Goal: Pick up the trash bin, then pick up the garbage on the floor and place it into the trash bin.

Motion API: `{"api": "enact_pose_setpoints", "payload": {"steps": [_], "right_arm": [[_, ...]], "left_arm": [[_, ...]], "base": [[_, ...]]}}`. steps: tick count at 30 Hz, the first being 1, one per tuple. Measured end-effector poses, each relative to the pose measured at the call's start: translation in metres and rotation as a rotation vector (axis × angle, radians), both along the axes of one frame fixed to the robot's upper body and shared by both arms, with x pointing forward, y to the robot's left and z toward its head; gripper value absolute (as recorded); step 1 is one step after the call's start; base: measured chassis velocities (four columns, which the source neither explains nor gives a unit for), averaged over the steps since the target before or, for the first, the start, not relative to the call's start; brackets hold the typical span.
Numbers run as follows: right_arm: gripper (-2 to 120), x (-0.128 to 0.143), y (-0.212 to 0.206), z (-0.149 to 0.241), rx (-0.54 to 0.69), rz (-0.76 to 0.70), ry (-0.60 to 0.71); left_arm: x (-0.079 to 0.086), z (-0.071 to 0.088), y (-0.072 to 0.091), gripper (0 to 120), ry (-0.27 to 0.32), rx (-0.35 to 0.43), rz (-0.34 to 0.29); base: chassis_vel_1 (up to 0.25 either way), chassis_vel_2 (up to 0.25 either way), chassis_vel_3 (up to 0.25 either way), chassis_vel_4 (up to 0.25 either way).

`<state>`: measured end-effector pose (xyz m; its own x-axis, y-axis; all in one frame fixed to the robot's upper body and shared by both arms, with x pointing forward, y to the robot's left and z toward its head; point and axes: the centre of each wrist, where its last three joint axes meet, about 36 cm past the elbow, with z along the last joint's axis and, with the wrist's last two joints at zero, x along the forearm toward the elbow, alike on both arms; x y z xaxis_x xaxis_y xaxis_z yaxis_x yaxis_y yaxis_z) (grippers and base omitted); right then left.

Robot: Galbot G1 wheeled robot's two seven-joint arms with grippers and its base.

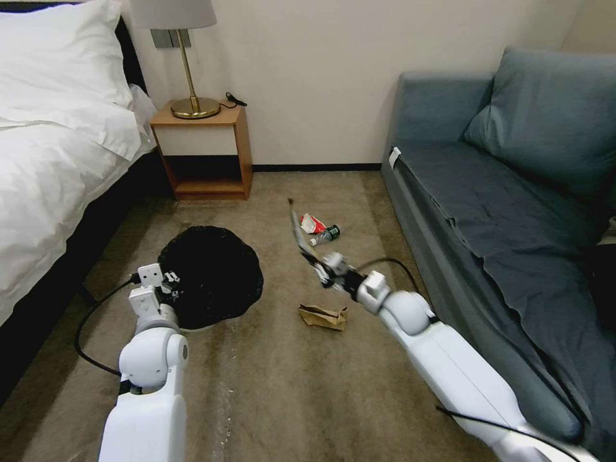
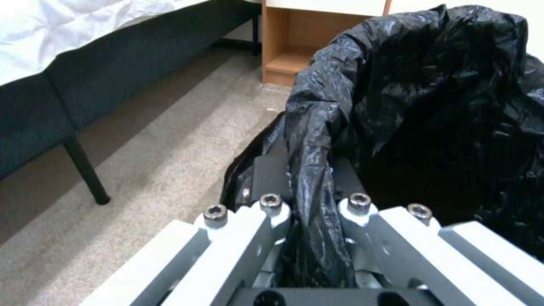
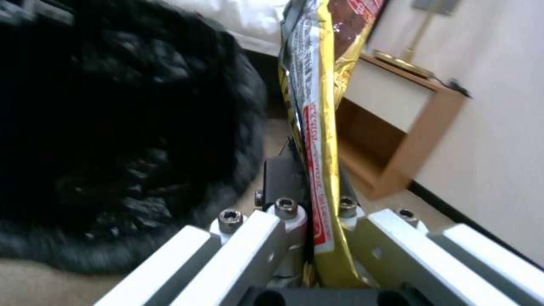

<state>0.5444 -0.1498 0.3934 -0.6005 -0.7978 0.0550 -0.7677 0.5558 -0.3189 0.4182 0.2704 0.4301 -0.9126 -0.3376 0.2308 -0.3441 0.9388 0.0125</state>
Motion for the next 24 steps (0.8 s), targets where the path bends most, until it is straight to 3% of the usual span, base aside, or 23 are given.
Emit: {"api": "enact_pose_setpoints", "payload": {"steps": [6, 13, 24], "right_arm": [[0, 0.005, 0.048, 0.018, -0.012, 0.072, 0.016], [0, 0.007, 0.092, 0.012, -0.035, 0.137, 0.035], [0, 0.016, 0.113, -0.016, -0.102, 0.146, 0.060]], "left_arm": [[0.000, -0.001, -0.003, 4, 0.001, -0.003, -0.001], [0.001, -0.001, -0.003, 4, -0.001, -0.003, -0.001], [0.003, -0.003, -0.009, 4, 0.000, -0.003, -0.007]], "base": [[0.000, 0.000, 0.000, 0.000], [0.000, 0.000, 0.000, 0.000], [0.000, 0.000, 0.000, 0.000]]}}
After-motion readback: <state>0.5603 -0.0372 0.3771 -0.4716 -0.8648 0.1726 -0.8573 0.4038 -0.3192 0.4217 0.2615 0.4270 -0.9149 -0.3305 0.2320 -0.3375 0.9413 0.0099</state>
